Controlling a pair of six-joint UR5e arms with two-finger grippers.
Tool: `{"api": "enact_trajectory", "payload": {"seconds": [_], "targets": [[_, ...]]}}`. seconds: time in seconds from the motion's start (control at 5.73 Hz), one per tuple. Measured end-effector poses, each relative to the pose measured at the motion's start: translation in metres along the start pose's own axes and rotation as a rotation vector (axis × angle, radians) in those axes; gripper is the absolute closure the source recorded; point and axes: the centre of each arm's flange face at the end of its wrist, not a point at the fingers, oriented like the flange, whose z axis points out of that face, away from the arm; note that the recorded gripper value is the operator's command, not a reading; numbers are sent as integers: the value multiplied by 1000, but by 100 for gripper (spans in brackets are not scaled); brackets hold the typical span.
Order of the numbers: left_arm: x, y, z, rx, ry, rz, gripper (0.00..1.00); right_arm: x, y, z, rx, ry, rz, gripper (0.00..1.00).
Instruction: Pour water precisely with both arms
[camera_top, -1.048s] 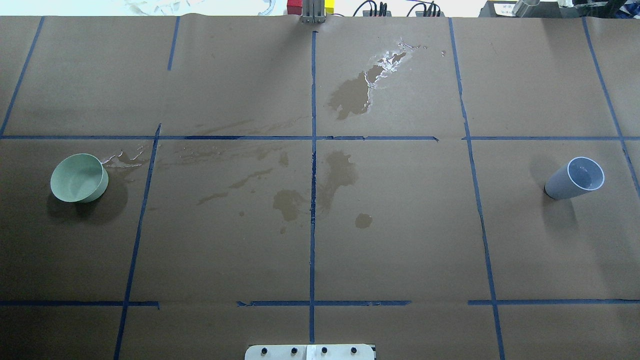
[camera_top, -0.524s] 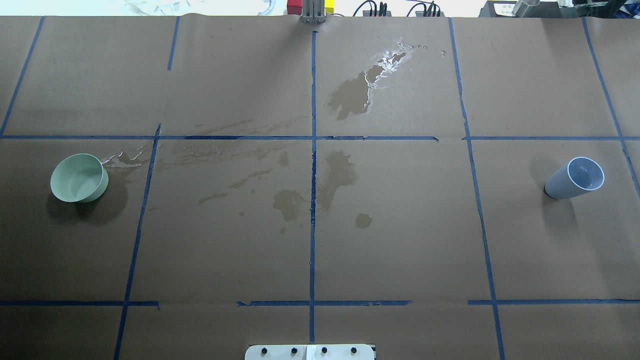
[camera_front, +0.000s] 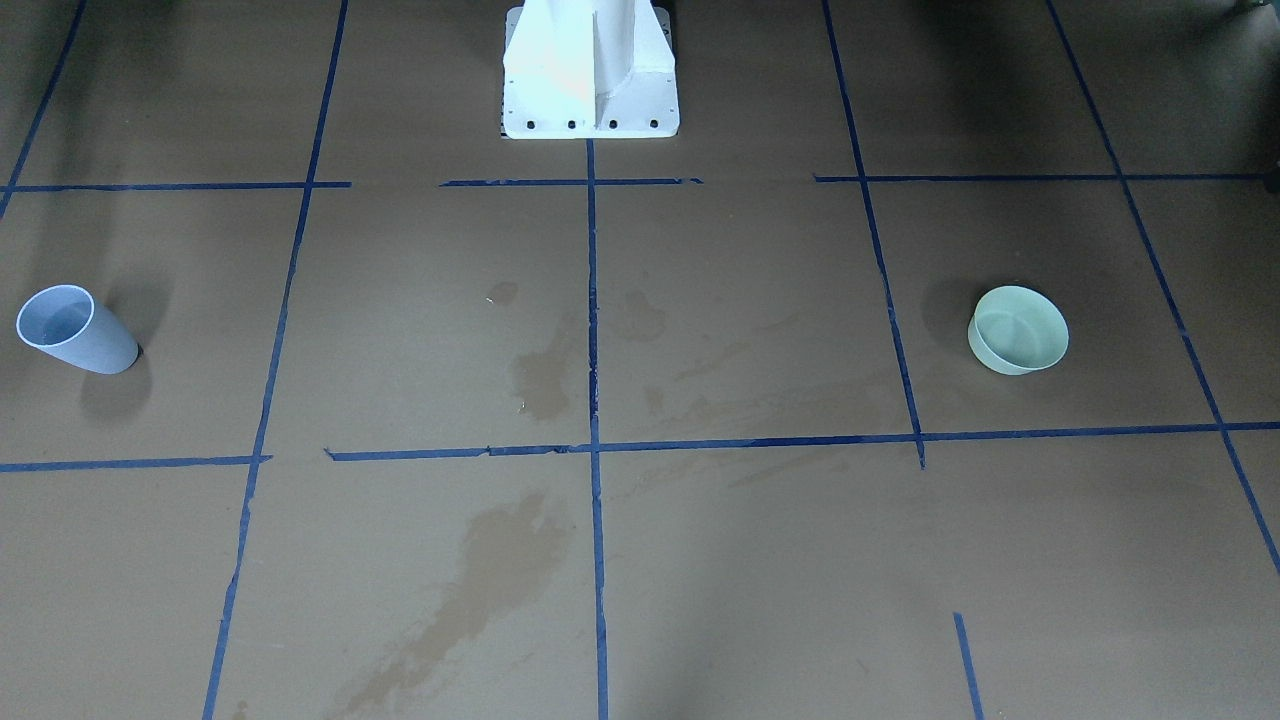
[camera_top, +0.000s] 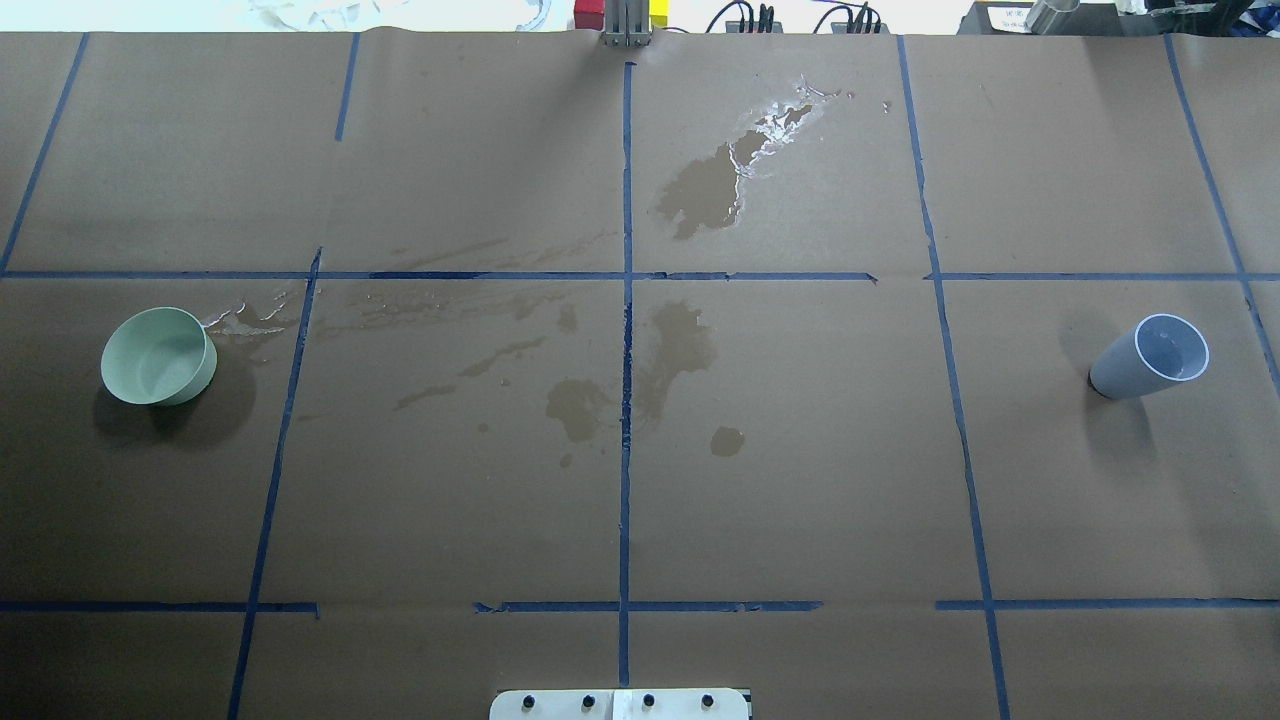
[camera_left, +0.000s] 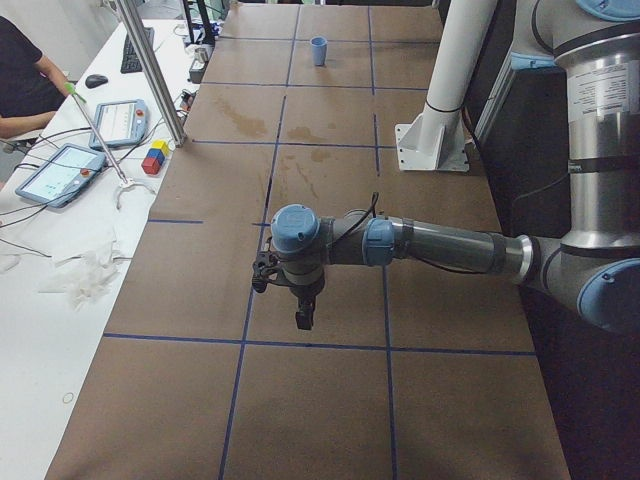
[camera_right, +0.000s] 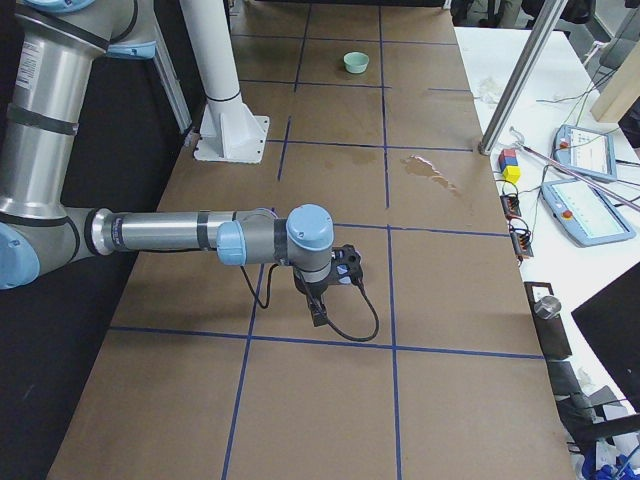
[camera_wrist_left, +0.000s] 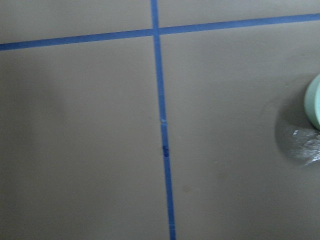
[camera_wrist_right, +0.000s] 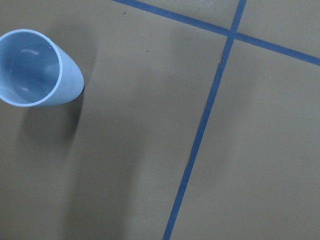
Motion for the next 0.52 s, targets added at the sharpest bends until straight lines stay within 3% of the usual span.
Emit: {"api": "enact_trajectory", "payload": {"seconds": [0.52], "targets": [[6, 1, -4, 9, 13, -17, 0, 2, -6, 2, 2, -4, 28, 0]]}}
